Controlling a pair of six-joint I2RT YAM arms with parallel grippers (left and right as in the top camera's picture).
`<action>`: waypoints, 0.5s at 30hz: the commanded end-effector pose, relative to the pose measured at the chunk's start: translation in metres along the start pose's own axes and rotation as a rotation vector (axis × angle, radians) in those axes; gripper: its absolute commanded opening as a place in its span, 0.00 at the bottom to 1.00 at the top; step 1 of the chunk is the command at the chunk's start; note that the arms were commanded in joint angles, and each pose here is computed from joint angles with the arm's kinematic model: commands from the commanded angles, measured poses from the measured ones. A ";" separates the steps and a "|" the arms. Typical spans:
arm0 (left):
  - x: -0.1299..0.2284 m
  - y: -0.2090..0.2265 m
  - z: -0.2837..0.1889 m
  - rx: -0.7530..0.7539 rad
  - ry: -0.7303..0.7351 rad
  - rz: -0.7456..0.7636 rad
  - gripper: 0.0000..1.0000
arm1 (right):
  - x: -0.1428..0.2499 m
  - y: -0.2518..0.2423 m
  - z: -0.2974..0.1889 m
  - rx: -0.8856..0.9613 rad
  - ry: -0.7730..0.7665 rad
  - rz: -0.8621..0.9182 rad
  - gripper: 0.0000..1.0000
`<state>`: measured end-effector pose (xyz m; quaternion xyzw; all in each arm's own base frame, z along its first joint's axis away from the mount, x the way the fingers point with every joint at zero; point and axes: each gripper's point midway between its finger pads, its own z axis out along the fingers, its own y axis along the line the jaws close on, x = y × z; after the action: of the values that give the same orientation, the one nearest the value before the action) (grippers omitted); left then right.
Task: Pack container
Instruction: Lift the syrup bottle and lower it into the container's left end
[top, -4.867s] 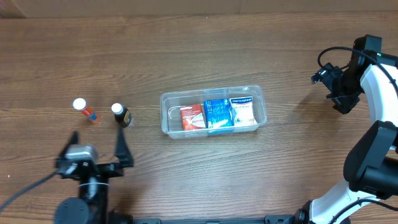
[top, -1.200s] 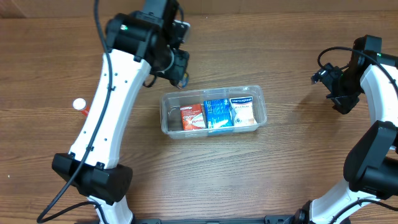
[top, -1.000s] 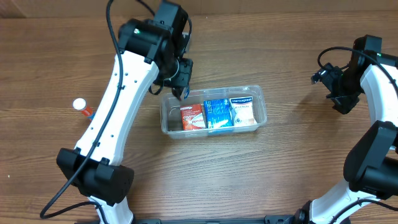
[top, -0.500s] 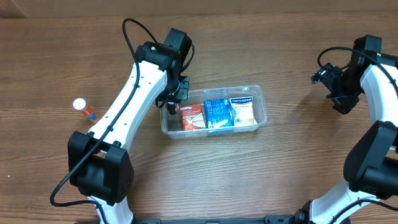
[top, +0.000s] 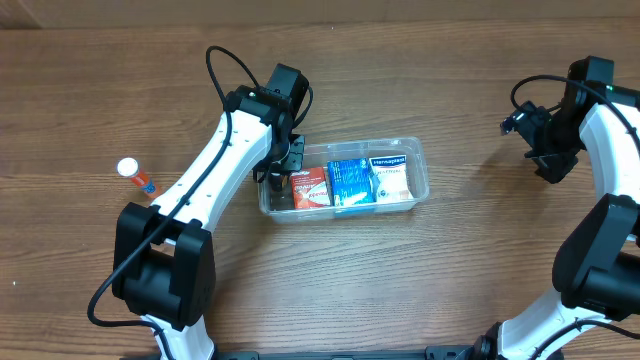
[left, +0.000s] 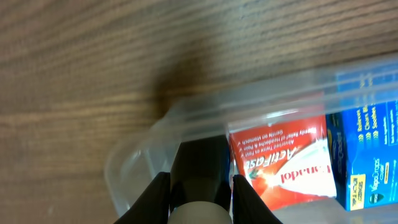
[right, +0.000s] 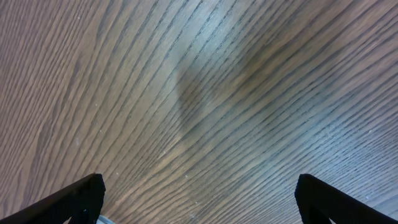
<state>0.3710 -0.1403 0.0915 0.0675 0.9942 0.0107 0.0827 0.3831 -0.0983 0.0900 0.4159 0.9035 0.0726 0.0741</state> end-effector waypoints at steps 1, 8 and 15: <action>-0.014 -0.003 -0.005 -0.004 -0.067 0.181 0.26 | 0.000 0.003 -0.001 -0.009 -0.005 0.000 1.00; -0.022 -0.005 -0.006 -0.007 -0.102 0.414 0.33 | 0.000 0.003 -0.001 -0.009 -0.005 0.000 1.00; -0.017 -0.011 -0.005 0.032 -0.086 0.503 0.59 | 0.000 0.003 -0.001 -0.009 -0.005 0.000 1.00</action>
<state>0.3872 -0.1459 0.0944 0.2759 0.9540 0.0271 0.1141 0.3832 -0.0981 0.0900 0.4154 0.9037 0.0726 0.0741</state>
